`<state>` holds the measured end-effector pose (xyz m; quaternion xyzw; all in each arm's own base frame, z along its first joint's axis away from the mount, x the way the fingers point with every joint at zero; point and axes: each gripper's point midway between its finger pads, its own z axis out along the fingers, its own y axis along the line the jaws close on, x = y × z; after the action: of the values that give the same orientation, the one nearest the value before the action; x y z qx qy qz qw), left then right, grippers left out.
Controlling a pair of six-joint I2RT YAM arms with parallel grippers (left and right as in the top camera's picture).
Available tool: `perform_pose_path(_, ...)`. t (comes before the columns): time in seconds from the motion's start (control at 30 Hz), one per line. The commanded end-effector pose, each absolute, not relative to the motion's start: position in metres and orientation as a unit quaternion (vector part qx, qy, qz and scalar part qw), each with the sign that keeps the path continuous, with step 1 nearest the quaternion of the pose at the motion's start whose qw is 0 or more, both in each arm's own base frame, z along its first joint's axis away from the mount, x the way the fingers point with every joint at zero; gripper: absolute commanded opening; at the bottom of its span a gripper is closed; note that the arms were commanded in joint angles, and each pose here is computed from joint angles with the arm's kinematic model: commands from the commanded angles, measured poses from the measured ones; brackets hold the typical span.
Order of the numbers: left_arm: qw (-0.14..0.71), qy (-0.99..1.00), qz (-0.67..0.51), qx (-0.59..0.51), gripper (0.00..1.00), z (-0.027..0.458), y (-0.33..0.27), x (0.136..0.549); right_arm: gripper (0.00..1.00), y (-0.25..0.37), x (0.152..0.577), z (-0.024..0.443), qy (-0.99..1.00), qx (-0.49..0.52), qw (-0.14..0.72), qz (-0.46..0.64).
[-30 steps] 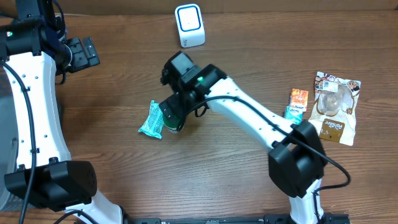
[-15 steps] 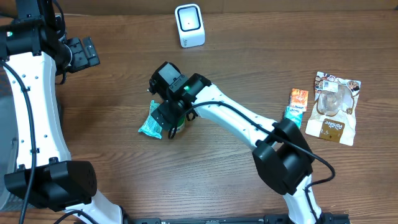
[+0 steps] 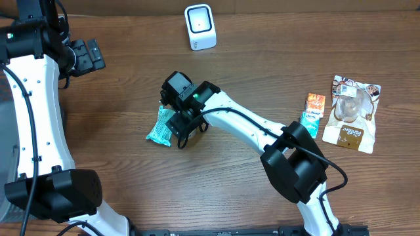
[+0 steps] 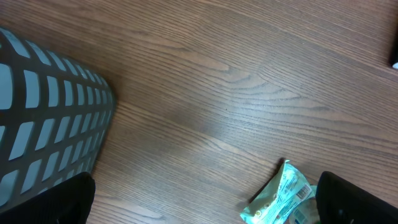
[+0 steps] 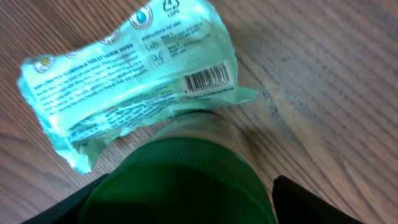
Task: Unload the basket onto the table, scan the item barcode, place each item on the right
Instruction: 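Lift the jar toward the white scanner and turn it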
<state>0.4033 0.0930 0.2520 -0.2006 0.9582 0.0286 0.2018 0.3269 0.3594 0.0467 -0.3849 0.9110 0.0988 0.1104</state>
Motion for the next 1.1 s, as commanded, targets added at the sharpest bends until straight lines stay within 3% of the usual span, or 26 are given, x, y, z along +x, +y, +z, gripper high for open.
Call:
perform_pose_path(0.0,0.220,0.956,0.033,-0.190,1.00,0.266,0.093,0.401,0.73,0.355,0.324,0.040,0.913,-0.383,0.103,0.094)
perform_pose_path(0.27,0.220,0.956,0.033,-0.190,0.99,0.266,0.093,0.401,0.47,0.355,0.328,0.046,0.914,-0.379,0.105,0.099)
perform_pose_path(0.37,0.220,0.956,0.033,-0.190,0.99,0.266,0.093,0.401,0.42,0.357,0.327,0.056,0.913,-0.376,0.099,0.121)
perform_pose_path(0.57,0.220,0.956,0.033,-0.190,0.99,0.266,0.093,0.401,0.43,0.365,0.326,0.107,0.891,-0.375,0.080,0.244)
perform_pose_path(0.8,0.220,0.956,0.033,-0.190,1.00,0.266,0.093,0.401,0.44,0.339,0.311,0.219,0.764,-0.462,0.106,0.439)
perform_pose_path(1.07,0.220,0.956,0.033,-0.190,1.00,0.266,0.093,0.401,0.51,0.279,0.303,0.290,0.718,-0.498,0.185,0.450)
